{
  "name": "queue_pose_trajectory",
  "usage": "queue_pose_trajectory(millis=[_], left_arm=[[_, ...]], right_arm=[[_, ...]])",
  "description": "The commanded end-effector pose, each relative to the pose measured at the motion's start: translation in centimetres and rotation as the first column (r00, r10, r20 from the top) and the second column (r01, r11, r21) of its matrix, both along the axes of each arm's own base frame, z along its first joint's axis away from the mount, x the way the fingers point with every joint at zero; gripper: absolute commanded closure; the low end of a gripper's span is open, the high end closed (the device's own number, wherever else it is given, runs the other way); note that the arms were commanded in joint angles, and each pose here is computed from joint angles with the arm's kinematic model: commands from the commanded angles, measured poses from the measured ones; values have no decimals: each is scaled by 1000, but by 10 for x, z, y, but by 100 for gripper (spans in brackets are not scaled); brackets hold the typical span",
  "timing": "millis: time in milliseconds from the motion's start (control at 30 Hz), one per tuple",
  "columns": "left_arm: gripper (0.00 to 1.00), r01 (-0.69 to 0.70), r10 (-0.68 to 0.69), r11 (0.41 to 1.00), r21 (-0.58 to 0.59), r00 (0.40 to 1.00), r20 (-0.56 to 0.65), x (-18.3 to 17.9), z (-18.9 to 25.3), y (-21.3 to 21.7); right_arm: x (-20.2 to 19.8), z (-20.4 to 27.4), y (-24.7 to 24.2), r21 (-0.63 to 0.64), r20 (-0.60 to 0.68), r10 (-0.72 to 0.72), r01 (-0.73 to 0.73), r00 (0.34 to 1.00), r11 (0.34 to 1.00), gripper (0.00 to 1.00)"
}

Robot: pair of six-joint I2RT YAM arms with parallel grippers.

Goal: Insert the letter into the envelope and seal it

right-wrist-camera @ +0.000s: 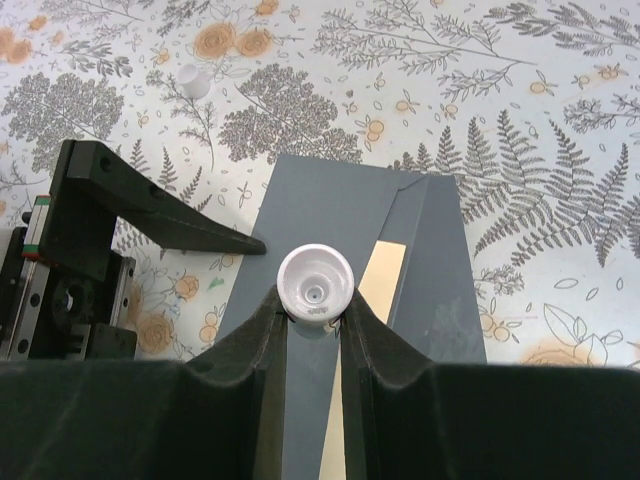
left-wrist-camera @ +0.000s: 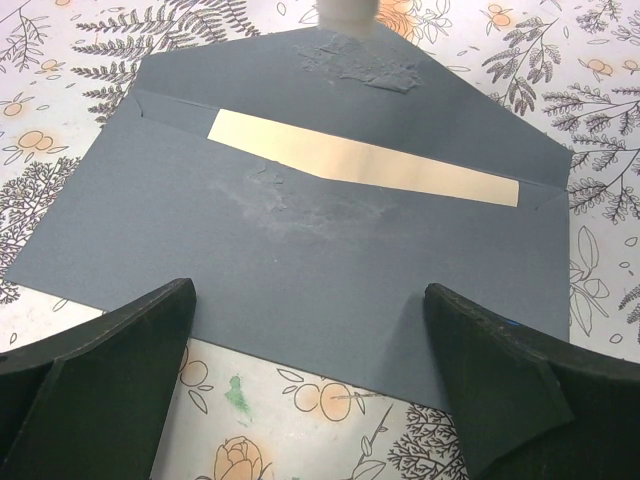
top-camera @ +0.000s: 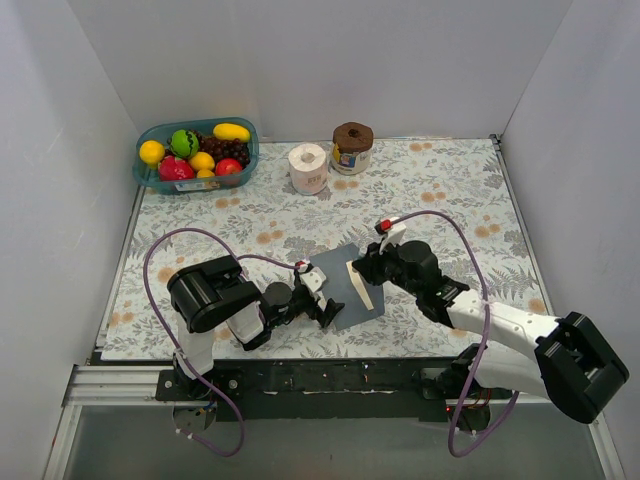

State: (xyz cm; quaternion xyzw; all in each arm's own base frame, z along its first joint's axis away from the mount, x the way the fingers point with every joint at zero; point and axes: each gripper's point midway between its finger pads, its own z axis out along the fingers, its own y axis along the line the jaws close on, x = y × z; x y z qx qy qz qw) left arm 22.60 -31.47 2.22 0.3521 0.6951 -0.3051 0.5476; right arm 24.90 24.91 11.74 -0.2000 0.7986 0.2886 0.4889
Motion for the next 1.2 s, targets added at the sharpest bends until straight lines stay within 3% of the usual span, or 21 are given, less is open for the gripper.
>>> queue_pose_trajectory(millis=[0,400,1167], left_arm=[[2,2,30,984,181,984,-177,-23,-63,26],[2,-3,36,984,176,983,-181,-22,-64,26],[2,-9,41,986,169,982,-187,-21,-64,27]], right_arm=[[15,20,12,49,117,9,-15,993,999,99],[17,-17,30,-79,97,26,-18,995,997,99],[44,-11,33,-94,236,-53,78,970,993,99]])
